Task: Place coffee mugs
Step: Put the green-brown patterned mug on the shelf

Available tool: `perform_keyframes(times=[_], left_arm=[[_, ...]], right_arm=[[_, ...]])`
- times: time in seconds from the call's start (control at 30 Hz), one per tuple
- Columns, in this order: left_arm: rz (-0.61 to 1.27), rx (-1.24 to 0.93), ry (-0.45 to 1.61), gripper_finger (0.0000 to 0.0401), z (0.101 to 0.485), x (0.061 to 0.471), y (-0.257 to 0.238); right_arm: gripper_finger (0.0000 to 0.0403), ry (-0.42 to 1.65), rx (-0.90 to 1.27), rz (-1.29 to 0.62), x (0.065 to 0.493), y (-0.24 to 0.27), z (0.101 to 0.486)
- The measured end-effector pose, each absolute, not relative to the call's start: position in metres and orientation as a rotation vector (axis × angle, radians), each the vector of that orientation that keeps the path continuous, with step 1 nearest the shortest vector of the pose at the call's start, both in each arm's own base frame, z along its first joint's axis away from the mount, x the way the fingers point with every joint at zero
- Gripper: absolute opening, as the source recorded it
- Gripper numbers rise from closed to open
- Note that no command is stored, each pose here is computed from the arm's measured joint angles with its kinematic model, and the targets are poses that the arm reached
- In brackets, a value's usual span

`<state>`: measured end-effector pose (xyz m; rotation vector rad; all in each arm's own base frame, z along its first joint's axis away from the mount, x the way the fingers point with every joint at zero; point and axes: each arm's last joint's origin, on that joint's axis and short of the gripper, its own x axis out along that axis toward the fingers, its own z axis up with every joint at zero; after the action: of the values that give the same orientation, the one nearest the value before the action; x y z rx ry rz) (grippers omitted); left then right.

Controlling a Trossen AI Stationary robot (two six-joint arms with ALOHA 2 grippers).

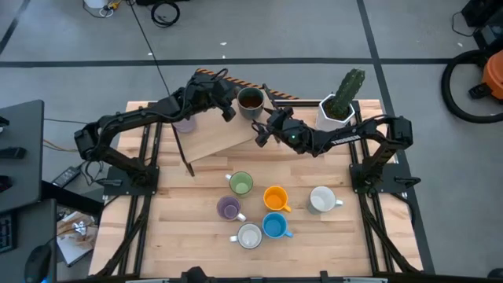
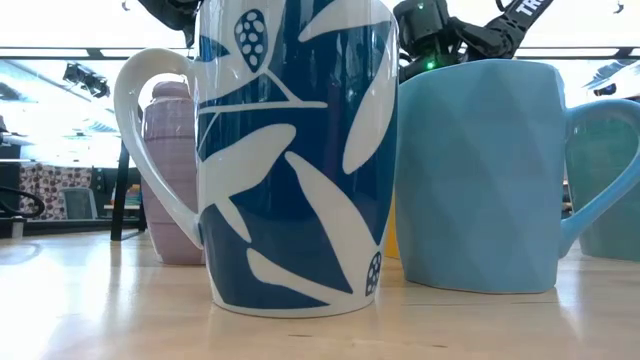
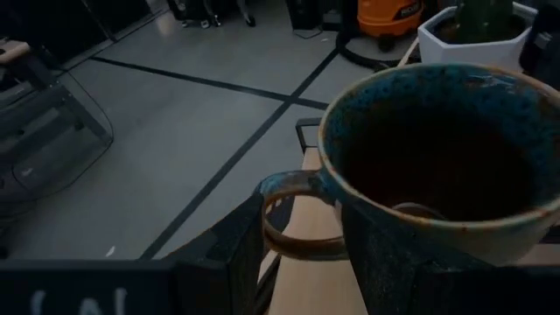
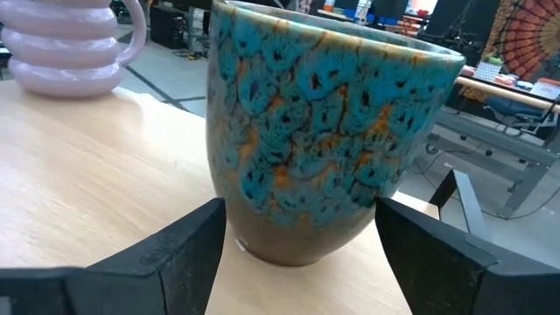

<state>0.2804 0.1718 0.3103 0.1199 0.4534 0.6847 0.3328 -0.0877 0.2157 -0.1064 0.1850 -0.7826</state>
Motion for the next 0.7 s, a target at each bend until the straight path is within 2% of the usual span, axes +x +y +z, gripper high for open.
perform_keyframes(times=[0.7], left_arm=[[0.714,0.124,0.400,0.0160,0.310,0.276,0.192]], right_arm=[[0.0295,0.195,-0.125,-0.771,0.331,-0.097,0.216]])
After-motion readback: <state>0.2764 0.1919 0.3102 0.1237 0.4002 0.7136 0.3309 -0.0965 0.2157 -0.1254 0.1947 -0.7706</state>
